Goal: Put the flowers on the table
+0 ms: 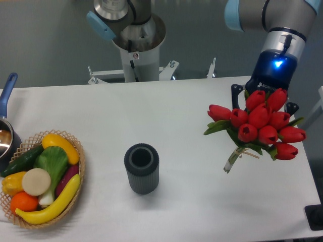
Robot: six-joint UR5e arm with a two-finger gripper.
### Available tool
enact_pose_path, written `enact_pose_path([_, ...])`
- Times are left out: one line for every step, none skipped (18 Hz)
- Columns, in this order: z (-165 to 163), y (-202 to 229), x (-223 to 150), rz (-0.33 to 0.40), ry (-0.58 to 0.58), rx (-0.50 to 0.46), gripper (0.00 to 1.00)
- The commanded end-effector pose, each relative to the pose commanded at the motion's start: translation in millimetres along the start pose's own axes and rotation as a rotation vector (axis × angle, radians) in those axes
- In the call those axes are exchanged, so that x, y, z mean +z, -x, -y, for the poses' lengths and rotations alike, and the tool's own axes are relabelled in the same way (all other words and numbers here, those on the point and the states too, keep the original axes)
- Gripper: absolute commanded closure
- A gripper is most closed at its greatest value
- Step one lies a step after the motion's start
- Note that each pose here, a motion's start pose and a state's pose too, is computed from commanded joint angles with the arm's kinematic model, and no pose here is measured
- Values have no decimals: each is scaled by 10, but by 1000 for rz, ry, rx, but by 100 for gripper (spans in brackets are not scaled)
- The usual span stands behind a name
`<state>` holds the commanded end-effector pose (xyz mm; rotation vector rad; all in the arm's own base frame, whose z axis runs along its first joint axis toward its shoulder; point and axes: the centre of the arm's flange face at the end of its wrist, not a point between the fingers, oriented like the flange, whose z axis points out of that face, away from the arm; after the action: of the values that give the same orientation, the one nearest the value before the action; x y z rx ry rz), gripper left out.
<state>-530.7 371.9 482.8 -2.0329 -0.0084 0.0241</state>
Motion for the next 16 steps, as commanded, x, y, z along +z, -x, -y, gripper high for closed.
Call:
enact_pose_path([1, 6, 2, 1, 0, 1, 58])
enact_pose_path([-4, 0, 12, -1, 1, 1, 58])
enact_pose_path([-14, 9, 10, -1, 0, -1, 58])
enact_pose_path([-10, 10, -2, 1, 0, -1, 58])
enact_pose_path([-24, 20, -14, 3, 0, -5, 58])
enact_pose_path([-44, 28, -22, 4, 0, -9, 58])
enact_pose_path([-99, 49, -53, 9, 2, -18, 58])
enact_pose_path([-148, 45, -62, 10, 4, -27, 58])
enact_pose_path([-176, 41, -72, 11, 7, -29, 58])
enact_pose_path([-168, 25, -82, 13, 8, -22, 58])
enact_pose_path([-158, 16, -80, 13, 9, -15, 58])
enact_pose_path([-144, 4, -78, 11, 6, -13, 58])
enact_pose_path([-150, -4, -77, 10, 6, -14, 58])
enact_pose_path([-146, -9, -70, 9, 6, -14, 58])
enact_pose_path([-146, -10, -70, 9, 6, -14, 58])
enact_pose_path([-150, -4, -77, 10, 6, -14, 58])
